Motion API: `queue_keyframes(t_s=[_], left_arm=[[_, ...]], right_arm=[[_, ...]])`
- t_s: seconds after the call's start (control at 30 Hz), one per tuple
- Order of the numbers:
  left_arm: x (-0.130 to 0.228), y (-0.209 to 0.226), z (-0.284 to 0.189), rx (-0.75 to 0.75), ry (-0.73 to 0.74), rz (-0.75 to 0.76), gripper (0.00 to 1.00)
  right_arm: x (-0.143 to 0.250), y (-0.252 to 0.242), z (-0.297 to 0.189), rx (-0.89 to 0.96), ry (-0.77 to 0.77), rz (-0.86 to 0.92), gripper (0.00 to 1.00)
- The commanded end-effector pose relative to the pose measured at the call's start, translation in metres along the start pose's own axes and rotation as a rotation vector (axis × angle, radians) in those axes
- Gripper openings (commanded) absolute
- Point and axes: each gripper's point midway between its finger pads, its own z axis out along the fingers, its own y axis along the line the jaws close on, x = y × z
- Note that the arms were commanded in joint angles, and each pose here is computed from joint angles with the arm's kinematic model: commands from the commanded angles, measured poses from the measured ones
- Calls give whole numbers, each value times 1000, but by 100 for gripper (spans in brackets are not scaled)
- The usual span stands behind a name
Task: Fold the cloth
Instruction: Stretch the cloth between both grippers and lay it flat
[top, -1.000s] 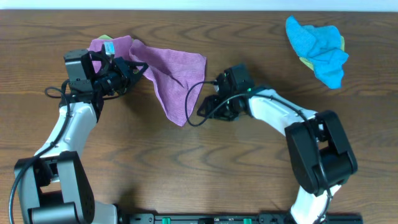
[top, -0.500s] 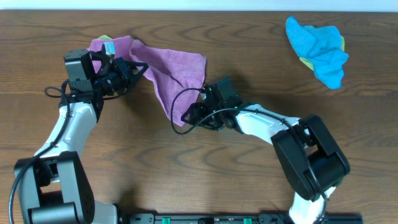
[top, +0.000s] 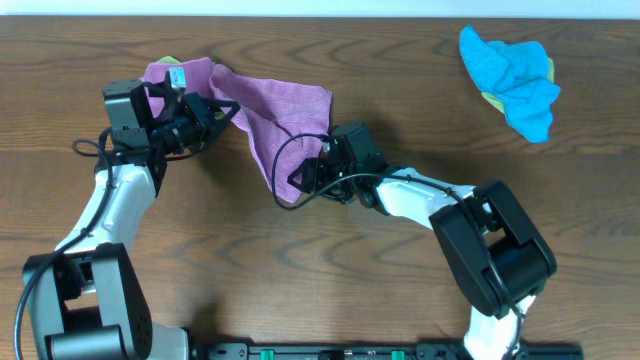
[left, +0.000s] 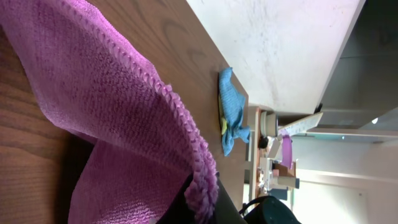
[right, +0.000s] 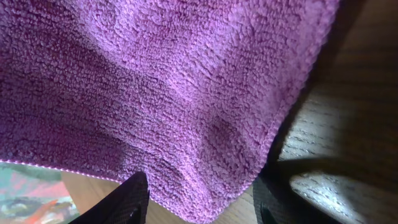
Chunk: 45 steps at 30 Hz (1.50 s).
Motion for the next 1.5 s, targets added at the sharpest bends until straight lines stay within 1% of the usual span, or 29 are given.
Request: queue_keyframes(t_s=[0.0,0.23,0.5,0.67,0.77,0.83,0.87,0.97,1.03,1.13,1.23,1.47], left_arm=[[-2,-9,-2,25,10,38,6],[-1,-9,-2,26,13,38,6],[2,-11,-2,39,28,39,6],[2,-12,-2,43,32,37,6],[2,-12,-2,44,33,35,6],[2,-12,-2,44,33,35,6],[2,-12,-2,44,33,35,6],[3,-13,-2,47,37,35,6],[4,-13,-2,52,42,36,6],[5,-14,-2,56,47,36,6],[5,-14,-2,56,47,37,6],[5,-14,-2,58,49,62,5]], right_arm=[[7,-20,10,78,-10,23,55],[14,-34,23,118,0,26,53],[7,-39,24,140,-38,18,50],[12,-55,34,167,-25,31,50],[13,-61,38,177,-24,35,48],[11,-60,38,177,-34,30,43],[9,-61,38,182,-44,25,36],[6,-61,38,182,-56,13,18],[6,-60,38,181,-58,-2,1],[0,-52,37,146,-64,-66,1],[-12,-43,22,117,-74,-108,1],[-47,-22,-51,142,-166,-186,1]])
